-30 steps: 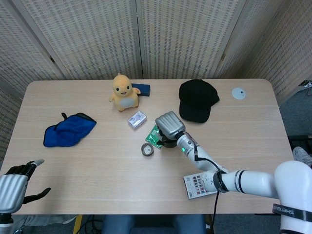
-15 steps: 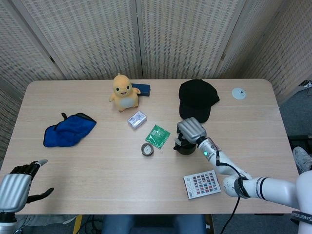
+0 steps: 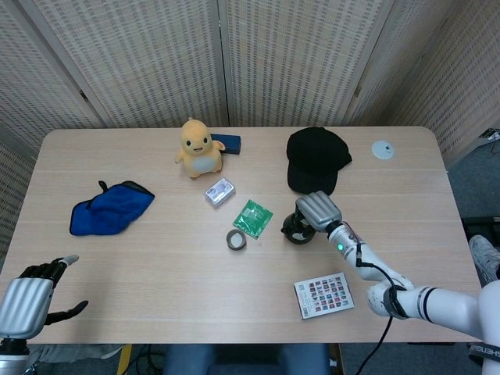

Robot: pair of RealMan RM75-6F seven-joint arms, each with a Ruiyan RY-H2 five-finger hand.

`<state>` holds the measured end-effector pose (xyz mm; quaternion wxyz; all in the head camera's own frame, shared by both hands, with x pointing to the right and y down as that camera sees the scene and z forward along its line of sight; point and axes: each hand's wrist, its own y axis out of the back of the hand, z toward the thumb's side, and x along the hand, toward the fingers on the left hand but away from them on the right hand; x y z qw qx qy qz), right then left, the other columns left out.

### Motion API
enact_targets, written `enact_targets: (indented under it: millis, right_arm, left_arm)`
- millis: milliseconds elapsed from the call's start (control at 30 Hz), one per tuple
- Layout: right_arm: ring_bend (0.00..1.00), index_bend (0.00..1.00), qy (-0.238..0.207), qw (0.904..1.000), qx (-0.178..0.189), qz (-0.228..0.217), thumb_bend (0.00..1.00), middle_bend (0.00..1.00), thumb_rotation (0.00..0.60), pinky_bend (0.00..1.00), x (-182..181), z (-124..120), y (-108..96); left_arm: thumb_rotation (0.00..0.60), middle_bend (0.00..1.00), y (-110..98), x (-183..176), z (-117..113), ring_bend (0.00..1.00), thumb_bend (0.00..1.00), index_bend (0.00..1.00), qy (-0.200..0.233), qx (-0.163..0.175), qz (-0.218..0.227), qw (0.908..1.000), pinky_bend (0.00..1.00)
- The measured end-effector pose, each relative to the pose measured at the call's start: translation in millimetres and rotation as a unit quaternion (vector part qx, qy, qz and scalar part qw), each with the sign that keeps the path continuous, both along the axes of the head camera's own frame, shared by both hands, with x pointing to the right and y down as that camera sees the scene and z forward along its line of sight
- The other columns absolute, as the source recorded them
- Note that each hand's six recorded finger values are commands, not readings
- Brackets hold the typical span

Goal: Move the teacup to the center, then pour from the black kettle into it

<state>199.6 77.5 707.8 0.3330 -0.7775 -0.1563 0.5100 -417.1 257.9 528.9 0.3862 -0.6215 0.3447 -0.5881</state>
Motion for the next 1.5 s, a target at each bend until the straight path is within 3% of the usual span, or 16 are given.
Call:
enact_targets:
  millis: [600, 933, 1133, 1500]
  right_arm:
    - [0.92, 1.00, 0.045, 0.9981, 0.016, -0.038, 0.00, 0.99, 0.493, 0.43, 10, 15, 10]
    - [0.86, 1.00, 0.058, 0.9971, 0.019, -0.044, 0.00, 0.94, 0.493, 0.36, 12, 23, 17]
    - [0.74, 0.85, 0.058, 0.9975, 0.017, -0.035, 0.00, 0.83, 0.494, 0.27, 14, 23, 18]
    - [0.35, 0.49, 0.061, 0.9979, 0.013, -0.019, 0.00, 0.43, 0.494, 0.26, 19, 18, 18]
  left_arm:
    - [0.470, 0.31, -1, 3, 3, 0.38, 0.13, 0.24, 0.002, -0.001, 0.005, 1.0000, 0.36]
    - [0.474, 0.31, -1, 3, 2, 0.38, 0.13, 0.24, 0.001, 0.000, 0.004, 1.0000, 0.36]
    - [0.472, 0.31, -1, 2, 2, 0.38, 0.13, 0.24, 0.001, 0.000, 0.005, 1.0000, 0.36]
    - [0.474, 0.31, -1, 1, 0, 0.38, 0.13, 0.24, 0.000, 0.002, 0.004, 1.0000, 0.36]
